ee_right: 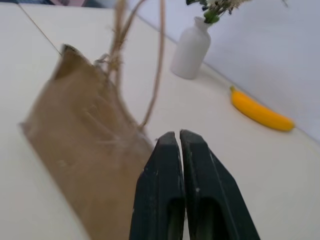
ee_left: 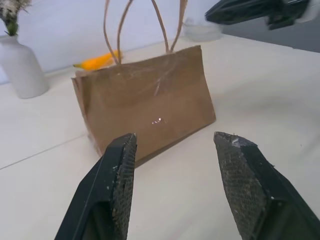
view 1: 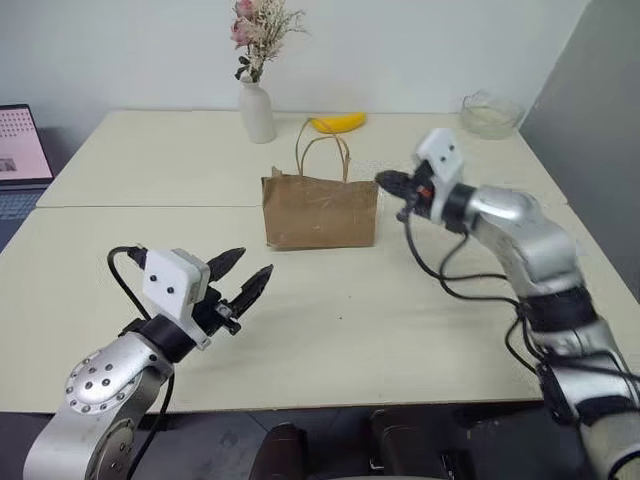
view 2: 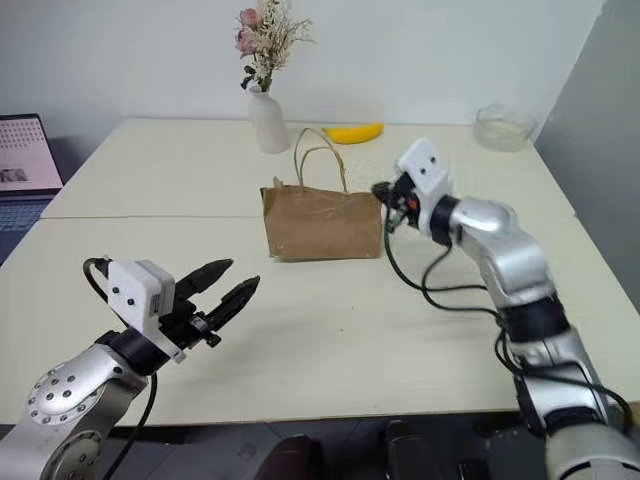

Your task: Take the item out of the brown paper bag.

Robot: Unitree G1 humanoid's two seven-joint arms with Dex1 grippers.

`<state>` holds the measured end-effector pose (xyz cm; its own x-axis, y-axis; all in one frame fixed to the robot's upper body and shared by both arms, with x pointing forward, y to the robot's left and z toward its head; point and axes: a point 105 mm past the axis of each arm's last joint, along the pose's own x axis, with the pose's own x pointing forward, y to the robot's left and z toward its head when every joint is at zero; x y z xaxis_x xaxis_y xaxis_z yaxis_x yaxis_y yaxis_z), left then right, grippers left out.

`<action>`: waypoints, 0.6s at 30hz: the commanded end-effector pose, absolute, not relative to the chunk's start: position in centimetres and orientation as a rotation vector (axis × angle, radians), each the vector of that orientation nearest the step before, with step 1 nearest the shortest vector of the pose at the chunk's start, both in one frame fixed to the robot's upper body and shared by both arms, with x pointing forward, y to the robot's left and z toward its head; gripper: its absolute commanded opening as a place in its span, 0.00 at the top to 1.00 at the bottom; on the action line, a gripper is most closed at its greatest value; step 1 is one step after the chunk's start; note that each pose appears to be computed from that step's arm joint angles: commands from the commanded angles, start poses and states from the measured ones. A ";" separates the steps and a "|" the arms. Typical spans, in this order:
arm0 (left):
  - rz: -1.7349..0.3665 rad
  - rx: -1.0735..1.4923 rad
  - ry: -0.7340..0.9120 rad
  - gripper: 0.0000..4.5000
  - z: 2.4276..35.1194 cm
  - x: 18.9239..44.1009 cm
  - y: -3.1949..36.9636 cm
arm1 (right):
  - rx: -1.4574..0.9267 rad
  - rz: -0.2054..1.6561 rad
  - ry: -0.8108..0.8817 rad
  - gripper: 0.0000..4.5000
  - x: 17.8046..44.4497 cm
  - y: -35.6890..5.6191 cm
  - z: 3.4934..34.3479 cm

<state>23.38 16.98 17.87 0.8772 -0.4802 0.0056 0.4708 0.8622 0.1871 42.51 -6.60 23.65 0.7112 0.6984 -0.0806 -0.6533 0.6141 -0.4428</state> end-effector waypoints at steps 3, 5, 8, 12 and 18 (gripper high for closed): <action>-0.492 0.235 -0.101 0.43 19.1 22.8 16.8 | -0.687 0.756 -0.114 1.00 45.7 -4.7 24.4; -0.501 0.243 -0.096 0.43 19.0 22.6 16.7 | -0.757 0.787 -0.076 1.00 45.9 -4.0 23.9; -0.510 0.254 -0.091 0.43 18.9 22.4 16.5 | -0.845 0.864 -0.036 1.00 45.6 -3.5 23.3; -0.526 0.267 -0.065 0.43 18.6 21.7 16.5 | -0.929 1.065 0.002 1.00 43.9 -3.6 22.8; -0.592 0.283 0.008 0.43 17.3 20.2 16.1 | -0.947 1.236 0.008 1.00 42.0 -4.4 22.0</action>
<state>20.95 16.85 16.27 0.8508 -0.5125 -0.1162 0.5252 0.8215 0.2220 42.65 -4.58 20.99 0.4164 0.7612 -0.4971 -0.8040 0.0531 -0.5922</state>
